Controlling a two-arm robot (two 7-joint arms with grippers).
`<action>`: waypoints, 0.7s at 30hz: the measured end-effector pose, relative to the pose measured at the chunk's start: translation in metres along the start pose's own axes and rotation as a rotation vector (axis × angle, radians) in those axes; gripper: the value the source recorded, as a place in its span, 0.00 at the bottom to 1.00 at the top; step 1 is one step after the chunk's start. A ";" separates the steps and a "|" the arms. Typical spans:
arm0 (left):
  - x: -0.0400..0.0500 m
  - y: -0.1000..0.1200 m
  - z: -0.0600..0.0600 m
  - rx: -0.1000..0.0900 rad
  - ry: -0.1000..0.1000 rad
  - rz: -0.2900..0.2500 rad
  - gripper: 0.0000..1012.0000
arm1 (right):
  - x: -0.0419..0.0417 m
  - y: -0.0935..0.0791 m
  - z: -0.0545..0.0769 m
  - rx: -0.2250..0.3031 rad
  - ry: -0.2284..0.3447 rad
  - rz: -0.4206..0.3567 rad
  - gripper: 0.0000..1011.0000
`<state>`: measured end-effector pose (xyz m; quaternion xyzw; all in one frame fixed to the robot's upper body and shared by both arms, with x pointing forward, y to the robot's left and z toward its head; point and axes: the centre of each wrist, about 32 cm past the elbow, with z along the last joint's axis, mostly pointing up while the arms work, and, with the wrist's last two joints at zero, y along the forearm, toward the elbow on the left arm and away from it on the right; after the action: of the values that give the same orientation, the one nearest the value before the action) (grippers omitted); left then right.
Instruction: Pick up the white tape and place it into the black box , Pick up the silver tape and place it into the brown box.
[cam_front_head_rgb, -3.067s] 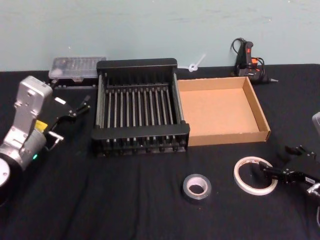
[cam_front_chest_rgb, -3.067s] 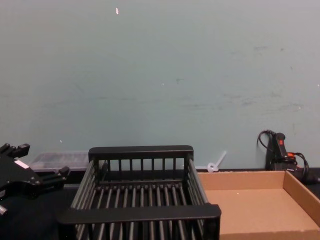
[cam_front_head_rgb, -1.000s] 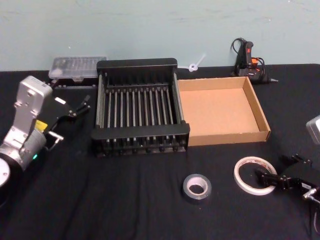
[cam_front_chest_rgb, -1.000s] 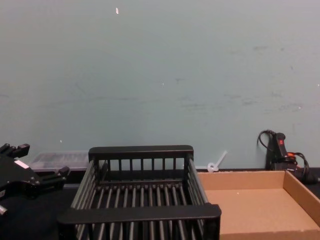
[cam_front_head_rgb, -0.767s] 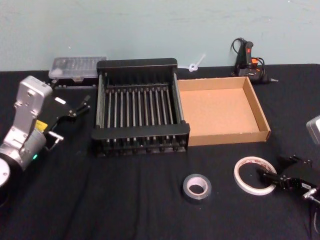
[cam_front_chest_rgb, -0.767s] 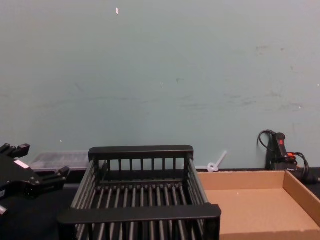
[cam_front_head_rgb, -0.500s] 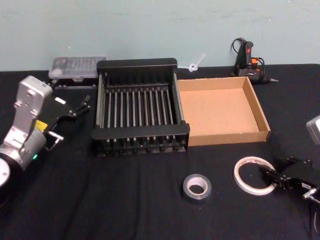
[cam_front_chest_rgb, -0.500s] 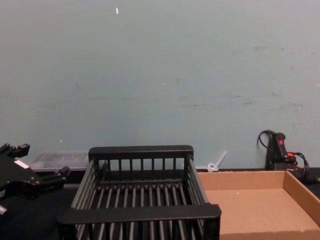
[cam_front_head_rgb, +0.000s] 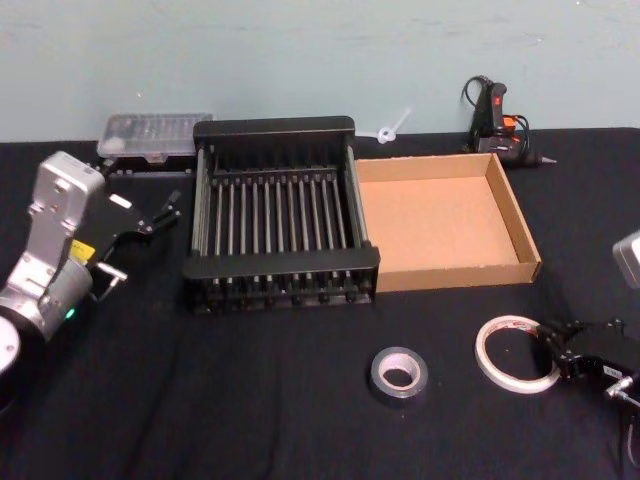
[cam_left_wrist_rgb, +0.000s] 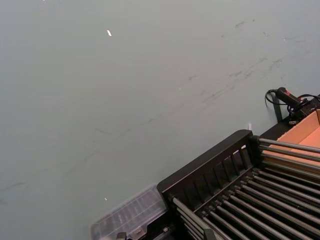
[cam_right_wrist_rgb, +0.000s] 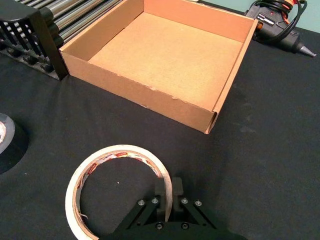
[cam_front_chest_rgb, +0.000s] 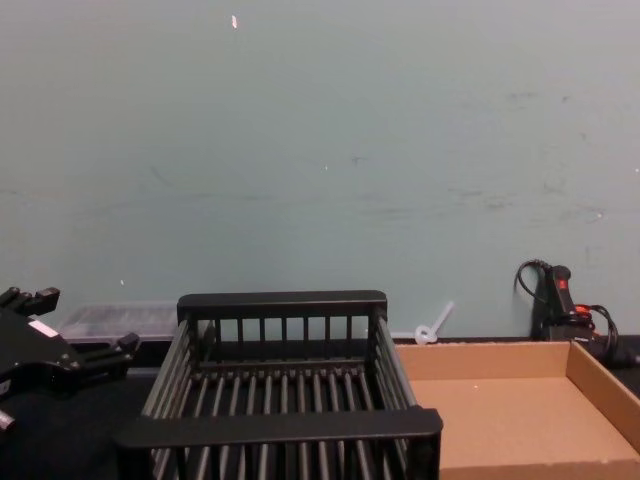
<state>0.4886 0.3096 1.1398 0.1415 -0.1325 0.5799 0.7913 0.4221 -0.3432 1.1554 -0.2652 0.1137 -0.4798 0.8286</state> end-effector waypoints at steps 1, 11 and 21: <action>0.0000 0.000 0.000 0.000 0.000 0.000 0.99 | 0.0000 0.000 0.000 0.000 0.000 0.000 0.09; 0.0000 0.000 0.000 0.000 0.000 0.000 0.99 | 0.0000 0.000 0.000 0.000 0.000 0.000 0.08; 0.0000 0.000 0.000 0.000 0.000 0.000 0.99 | 0.0000 0.000 0.000 0.000 0.000 0.000 0.08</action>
<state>0.4886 0.3097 1.1398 0.1415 -0.1324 0.5799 0.7913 0.4221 -0.3432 1.1553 -0.2652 0.1138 -0.4797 0.8286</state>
